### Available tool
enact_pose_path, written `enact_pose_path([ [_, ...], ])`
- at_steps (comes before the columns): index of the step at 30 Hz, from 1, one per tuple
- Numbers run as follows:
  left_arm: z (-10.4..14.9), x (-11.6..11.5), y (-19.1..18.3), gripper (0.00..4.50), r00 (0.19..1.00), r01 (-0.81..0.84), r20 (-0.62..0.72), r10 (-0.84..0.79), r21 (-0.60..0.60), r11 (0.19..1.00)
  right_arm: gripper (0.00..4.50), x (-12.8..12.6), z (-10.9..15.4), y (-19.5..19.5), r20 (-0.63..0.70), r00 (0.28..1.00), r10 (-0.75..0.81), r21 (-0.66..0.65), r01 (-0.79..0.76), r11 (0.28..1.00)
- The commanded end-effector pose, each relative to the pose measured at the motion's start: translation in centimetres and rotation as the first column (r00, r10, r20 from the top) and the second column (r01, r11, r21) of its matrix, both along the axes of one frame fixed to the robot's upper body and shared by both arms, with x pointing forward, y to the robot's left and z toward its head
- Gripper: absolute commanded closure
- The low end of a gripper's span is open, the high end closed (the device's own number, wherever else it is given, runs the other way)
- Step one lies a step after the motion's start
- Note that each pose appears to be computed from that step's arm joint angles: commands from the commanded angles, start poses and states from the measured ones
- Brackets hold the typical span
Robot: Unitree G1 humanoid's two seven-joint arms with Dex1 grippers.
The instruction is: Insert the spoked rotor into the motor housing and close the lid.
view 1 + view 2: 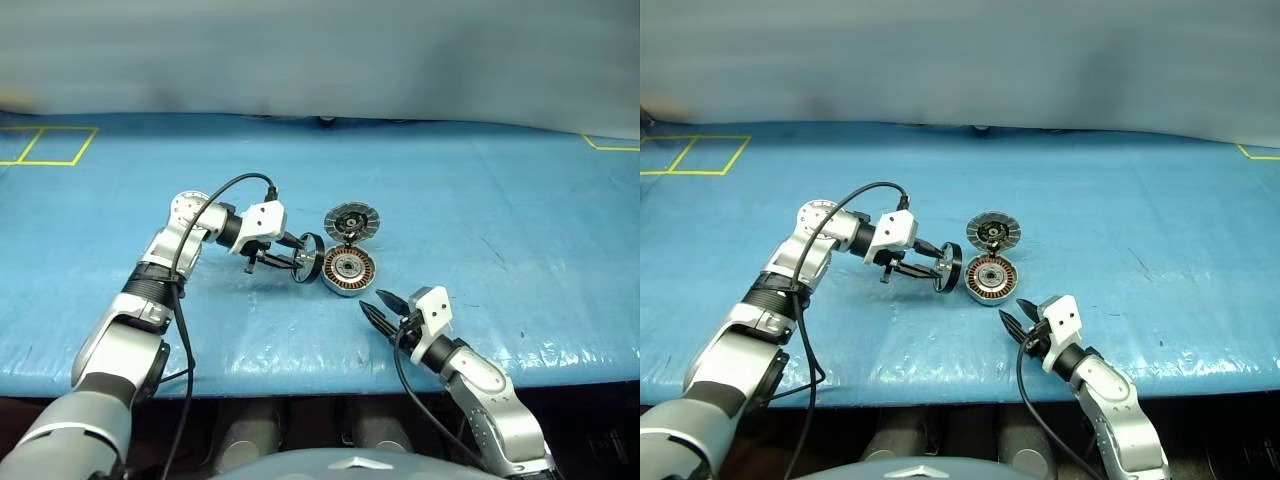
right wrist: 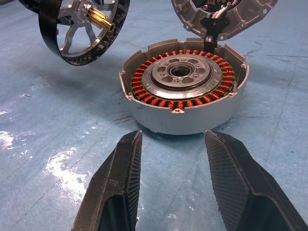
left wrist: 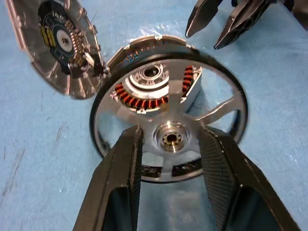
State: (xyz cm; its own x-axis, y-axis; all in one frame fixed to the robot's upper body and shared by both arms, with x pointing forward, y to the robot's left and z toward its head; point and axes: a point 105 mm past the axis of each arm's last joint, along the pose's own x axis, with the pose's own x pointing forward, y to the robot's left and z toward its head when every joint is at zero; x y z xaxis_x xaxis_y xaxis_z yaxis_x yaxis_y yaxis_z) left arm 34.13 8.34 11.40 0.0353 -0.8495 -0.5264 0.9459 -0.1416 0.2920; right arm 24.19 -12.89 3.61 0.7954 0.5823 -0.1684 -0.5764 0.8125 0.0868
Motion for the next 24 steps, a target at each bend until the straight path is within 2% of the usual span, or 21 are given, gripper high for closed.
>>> enact_pose_path([
  [1, 1.5, 0.5, -1.0, 2.86, 0.998, 0.028, 0.060, -0.028, 0.004, 1.000, 2.34, 0.0, 0.5, 0.3, 0.029, 1.000, 0.008, 0.005, -0.008, 1.000],
  [11, 2.1, 1.1, -2.4, 2.86, 0.996, 0.048, 0.074, -0.048, -0.007, 0.999, 2.34, -0.1, 0.2, 0.3, 0.024, 1.000, -0.004, 0.001, 0.004, 1.000],
  [24, 2.0, 1.5, -4.9, 2.86, 0.989, 0.121, 0.076, -0.124, 0.040, 0.992, 2.34, -0.1, -0.2, 0.4, 0.018, 1.000, -0.015, -0.003, 0.015, 1.000],
])
